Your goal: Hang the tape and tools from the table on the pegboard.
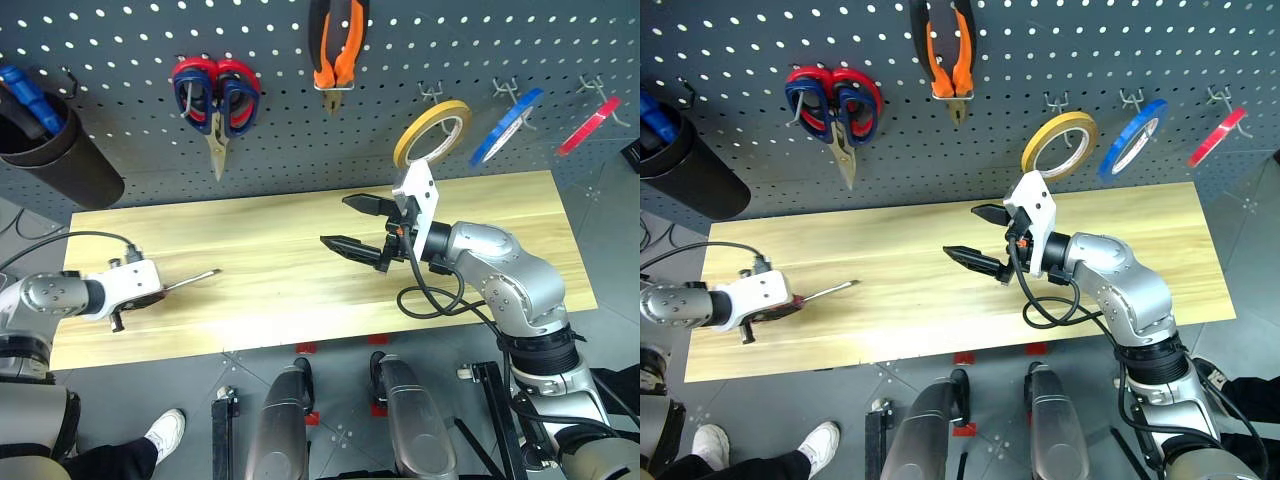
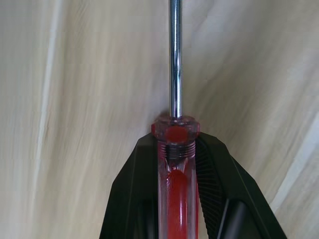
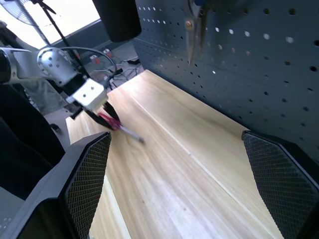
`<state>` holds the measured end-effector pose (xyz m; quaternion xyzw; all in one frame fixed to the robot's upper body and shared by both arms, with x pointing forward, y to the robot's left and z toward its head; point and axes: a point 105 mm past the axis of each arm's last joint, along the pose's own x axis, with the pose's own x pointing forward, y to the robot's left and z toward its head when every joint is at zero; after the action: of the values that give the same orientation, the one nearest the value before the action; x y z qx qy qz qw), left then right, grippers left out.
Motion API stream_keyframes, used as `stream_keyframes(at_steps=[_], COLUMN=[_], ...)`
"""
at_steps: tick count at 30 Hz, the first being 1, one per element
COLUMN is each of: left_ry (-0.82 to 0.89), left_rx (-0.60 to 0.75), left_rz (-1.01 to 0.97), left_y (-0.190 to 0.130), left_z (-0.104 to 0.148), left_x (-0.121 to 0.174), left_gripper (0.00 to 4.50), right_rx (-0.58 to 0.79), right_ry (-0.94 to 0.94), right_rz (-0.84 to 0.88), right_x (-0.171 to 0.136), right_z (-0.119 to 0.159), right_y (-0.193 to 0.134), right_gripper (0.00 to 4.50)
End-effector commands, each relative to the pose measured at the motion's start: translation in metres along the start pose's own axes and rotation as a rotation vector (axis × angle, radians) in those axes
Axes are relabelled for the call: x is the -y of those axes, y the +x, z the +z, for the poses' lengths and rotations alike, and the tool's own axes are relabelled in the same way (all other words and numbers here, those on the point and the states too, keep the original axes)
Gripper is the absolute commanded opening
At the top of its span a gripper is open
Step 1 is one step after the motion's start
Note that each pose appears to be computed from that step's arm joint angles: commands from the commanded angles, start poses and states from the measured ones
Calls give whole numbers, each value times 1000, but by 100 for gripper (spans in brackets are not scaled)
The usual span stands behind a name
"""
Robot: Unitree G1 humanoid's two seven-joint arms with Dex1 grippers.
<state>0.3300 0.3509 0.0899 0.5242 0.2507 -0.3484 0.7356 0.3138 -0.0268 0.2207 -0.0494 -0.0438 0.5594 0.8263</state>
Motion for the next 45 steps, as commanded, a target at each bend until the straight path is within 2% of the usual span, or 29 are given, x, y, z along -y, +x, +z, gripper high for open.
stream_keyframes(at_steps=[1,5,12,14,19,24,25,33,36,40,45], left_ry=[214,406,473,475,468,461,457,370,222,49,-147], left_rx=[48,93,104,118,168,212,227,397,488,558,603], left_rz=[-43,-40,0,-10,-17,0,10,100,161,187,224], left_y=[11,17,21,20,17,12,11,-1,-2,1,1], left_z=[22,46,61,62,68,74,76,96,105,117,146], left_x=[3,-6,-20,-18,-16,-19,-20,-26,-29,-17,12], left_gripper=[69,69,69,141,278,435,446,446,446,446,346], right_rx=[46,53,51,53,58,62,62,66,68,73,70], right_ry=[-34,-36,-38,-40,-43,-43,-43,-44,-44,-47,-99], right_rz=[6,-9,-37,-42,-44,-37,-34,-29,-26,-16,52], right_x=[-3,-1,0,1,3,3,3,3,2,1,-7], right_z=[11,12,10,10,11,11,10,10,9,10,13], right_y=[1,1,-3,-4,-2,1,1,2,2,4,-2], right_gripper=[450,450,450,450,450,450,450,450,450,450,450])
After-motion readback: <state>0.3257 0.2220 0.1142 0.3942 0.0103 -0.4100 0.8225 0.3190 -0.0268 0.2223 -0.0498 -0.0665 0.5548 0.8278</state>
